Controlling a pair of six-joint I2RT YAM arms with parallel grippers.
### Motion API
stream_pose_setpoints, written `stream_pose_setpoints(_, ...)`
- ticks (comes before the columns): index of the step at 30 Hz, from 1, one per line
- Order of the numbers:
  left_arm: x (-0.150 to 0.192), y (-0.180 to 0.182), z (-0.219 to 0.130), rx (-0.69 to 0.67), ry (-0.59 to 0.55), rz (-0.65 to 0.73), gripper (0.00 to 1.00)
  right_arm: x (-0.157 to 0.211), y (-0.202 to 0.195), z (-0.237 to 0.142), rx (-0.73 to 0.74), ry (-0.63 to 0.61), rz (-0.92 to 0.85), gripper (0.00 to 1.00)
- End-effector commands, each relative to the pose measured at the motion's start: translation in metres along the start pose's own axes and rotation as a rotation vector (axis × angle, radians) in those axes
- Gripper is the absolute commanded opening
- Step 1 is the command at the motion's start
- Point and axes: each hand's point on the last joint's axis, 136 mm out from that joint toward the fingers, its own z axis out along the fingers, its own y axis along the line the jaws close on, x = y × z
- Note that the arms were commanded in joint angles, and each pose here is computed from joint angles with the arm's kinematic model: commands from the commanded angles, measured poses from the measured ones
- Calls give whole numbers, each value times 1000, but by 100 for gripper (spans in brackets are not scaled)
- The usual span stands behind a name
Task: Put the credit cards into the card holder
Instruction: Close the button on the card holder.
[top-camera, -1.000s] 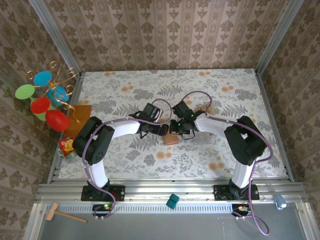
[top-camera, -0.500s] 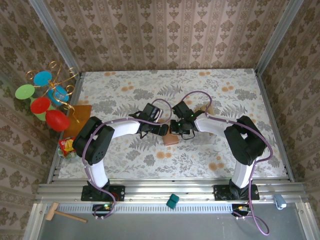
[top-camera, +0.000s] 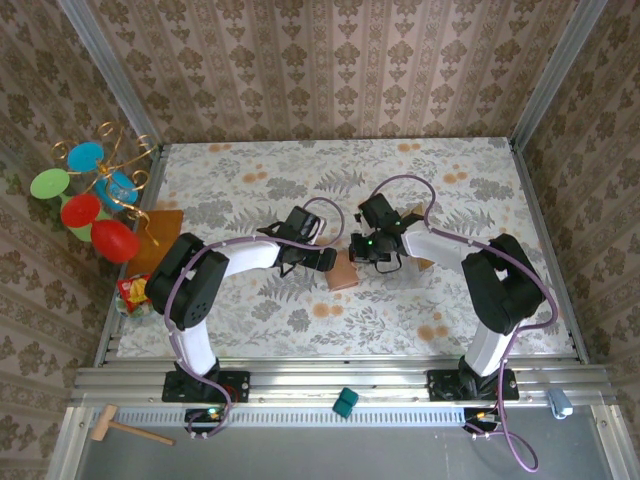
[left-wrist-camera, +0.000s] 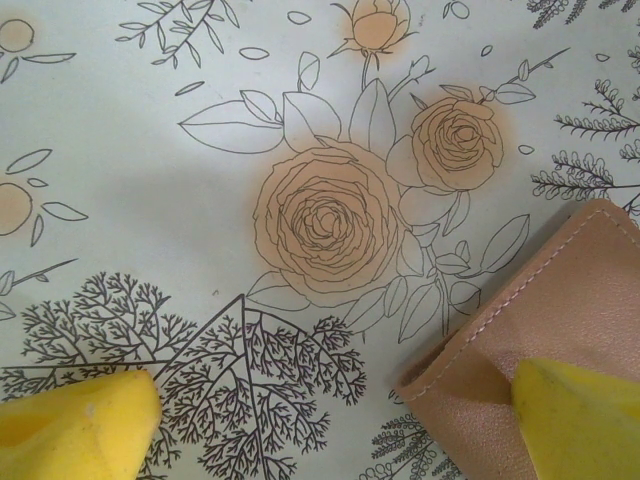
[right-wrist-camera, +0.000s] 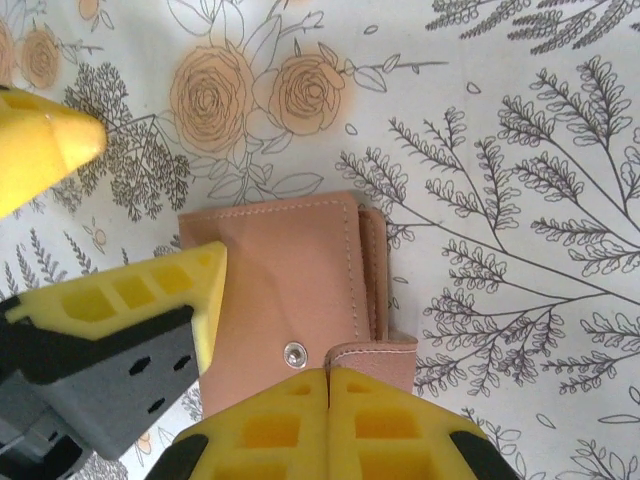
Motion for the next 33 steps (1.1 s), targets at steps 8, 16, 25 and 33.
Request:
stream_pose_setpoints(8,58,-1,19,38,189,-36,93,11,6,8,-44,67,-30,0)
stream_pose_setpoints(16,58,-2,19,40,194,-32,93,14,12,15,-44,89,-33,0)
stream_pose_setpoints(25,59,-1,19,39,199,-29,93,18,9,25,-16,102,-30,0)
stream_pose_setpoints(33,60,-2,20,42,200,-29,93,20,5,32,1,114,-29,0)
